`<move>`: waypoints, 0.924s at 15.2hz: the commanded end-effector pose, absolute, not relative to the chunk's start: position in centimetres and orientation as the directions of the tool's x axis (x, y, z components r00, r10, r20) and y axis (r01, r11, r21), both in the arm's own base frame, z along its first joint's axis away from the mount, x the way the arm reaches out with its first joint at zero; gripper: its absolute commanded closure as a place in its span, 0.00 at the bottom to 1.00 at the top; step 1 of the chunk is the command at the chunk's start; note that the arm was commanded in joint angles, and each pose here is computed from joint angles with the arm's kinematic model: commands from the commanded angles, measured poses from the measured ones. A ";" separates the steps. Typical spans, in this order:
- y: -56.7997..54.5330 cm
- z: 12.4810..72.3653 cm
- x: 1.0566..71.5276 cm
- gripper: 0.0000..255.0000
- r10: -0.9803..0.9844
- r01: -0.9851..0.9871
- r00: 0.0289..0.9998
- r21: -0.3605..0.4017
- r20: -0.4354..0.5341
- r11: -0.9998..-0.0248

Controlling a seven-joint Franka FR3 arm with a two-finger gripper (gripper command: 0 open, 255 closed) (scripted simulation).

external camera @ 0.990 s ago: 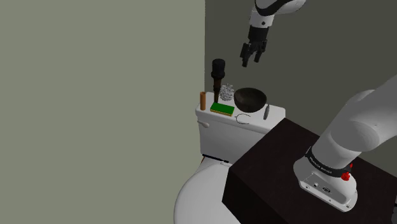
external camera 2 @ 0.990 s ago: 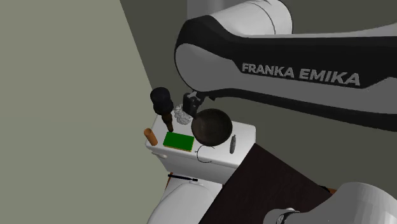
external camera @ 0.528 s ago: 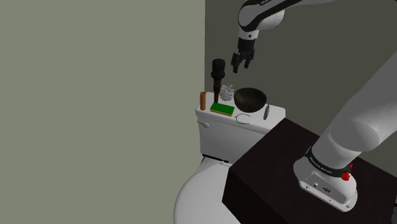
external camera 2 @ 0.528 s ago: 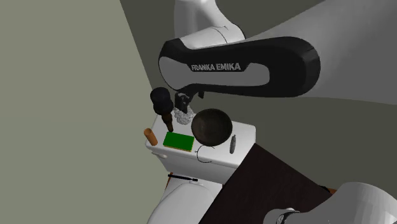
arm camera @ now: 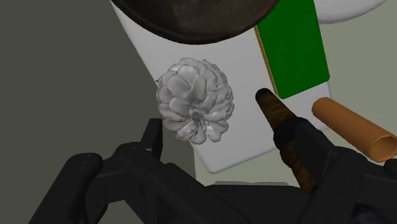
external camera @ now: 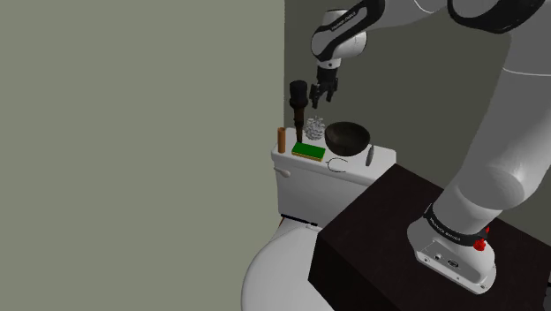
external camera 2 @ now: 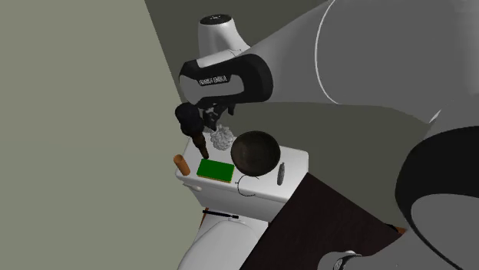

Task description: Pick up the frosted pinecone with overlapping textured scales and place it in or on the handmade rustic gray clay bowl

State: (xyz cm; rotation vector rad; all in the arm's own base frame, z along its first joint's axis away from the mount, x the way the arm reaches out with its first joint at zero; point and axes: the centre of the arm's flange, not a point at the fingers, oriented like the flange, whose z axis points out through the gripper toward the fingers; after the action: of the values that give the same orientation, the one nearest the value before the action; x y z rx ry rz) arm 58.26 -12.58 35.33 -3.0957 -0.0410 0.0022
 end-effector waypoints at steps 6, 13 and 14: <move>-14.3 30.6 61.8 0.00 0.038 0.038 0.999 -0.043 -0.002 -0.998; -14.2 27.6 61.8 0.00 0.038 0.038 0.999 -0.043 -0.002 -0.998; -14.2 27.6 61.8 0.00 0.038 0.038 0.999 -0.043 -0.002 -0.998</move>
State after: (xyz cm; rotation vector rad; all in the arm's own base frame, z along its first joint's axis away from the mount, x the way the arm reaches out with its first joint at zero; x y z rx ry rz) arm 61.39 -12.40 33.21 -3.0888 0.3188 -0.1522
